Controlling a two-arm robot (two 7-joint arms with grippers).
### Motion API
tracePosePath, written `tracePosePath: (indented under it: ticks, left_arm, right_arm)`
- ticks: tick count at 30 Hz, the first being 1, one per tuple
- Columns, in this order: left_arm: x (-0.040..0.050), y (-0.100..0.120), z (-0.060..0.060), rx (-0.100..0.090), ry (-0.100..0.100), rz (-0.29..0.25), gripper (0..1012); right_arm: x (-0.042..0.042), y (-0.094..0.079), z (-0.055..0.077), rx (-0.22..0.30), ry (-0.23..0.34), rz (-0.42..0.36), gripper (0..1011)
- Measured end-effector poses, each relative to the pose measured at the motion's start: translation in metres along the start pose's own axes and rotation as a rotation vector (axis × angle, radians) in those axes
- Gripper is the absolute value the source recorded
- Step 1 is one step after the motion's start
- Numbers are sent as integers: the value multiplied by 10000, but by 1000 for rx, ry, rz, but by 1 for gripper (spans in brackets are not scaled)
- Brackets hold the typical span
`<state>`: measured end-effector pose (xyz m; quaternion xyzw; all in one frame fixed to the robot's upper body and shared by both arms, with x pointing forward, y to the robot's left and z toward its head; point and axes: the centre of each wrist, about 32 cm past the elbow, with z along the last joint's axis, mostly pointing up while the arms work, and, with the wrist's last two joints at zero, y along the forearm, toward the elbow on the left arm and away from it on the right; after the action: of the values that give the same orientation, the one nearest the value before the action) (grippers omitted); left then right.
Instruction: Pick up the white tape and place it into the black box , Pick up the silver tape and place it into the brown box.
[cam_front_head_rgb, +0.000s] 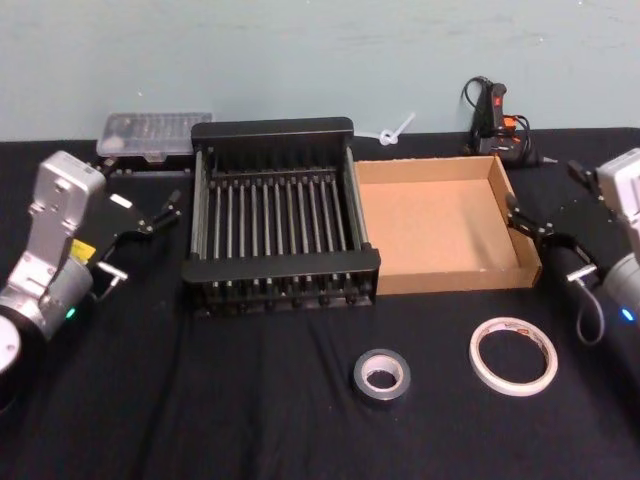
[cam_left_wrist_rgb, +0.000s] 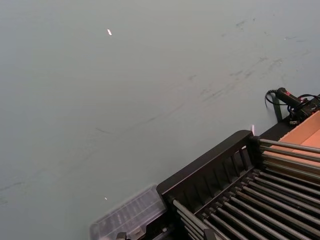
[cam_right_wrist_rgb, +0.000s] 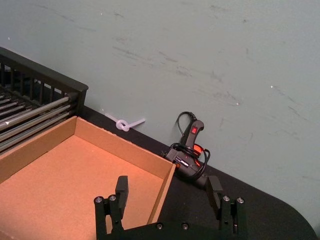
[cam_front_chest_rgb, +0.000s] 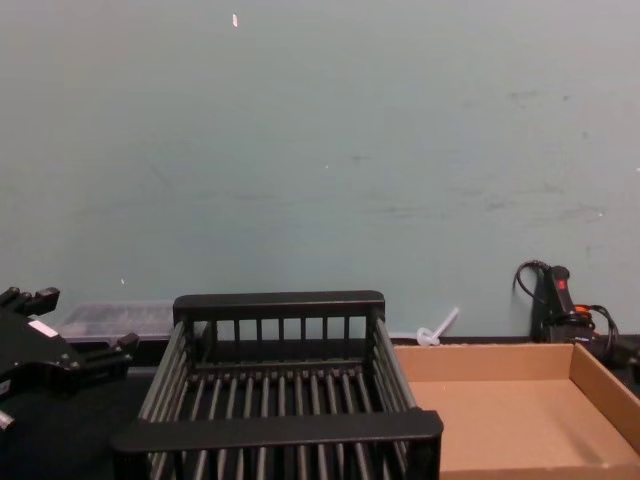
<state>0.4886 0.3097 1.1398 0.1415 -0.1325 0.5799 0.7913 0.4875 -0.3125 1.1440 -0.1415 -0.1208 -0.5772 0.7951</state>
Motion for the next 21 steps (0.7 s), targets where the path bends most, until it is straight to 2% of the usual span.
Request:
tracePosePath:
  ticks: [6, 9, 10, 13, 21]
  left_arm:
    - [0, 0, 0, 0, 0, 0, 1001]
    - [0, 0, 0, 0, 0, 0, 1001]
    - [0, 0, 0, 0, 0, 0, 1001]
    - [0, 0, 0, 0, 0, 0, 1002]
    - [0, 0, 0, 0, 0, 0, 1001]
  right_arm:
    - [96, -96, 89, -19, 33, 11, 1002]
    - [182, -211, 153, -43, 64, 29, 1002]
    - [182, -211, 153, -43, 64, 29, 1002]
    - [250, -347, 197, -67, 86, 59, 1002]
    - [296, -588, 224, -121, 87, 126, 1002]
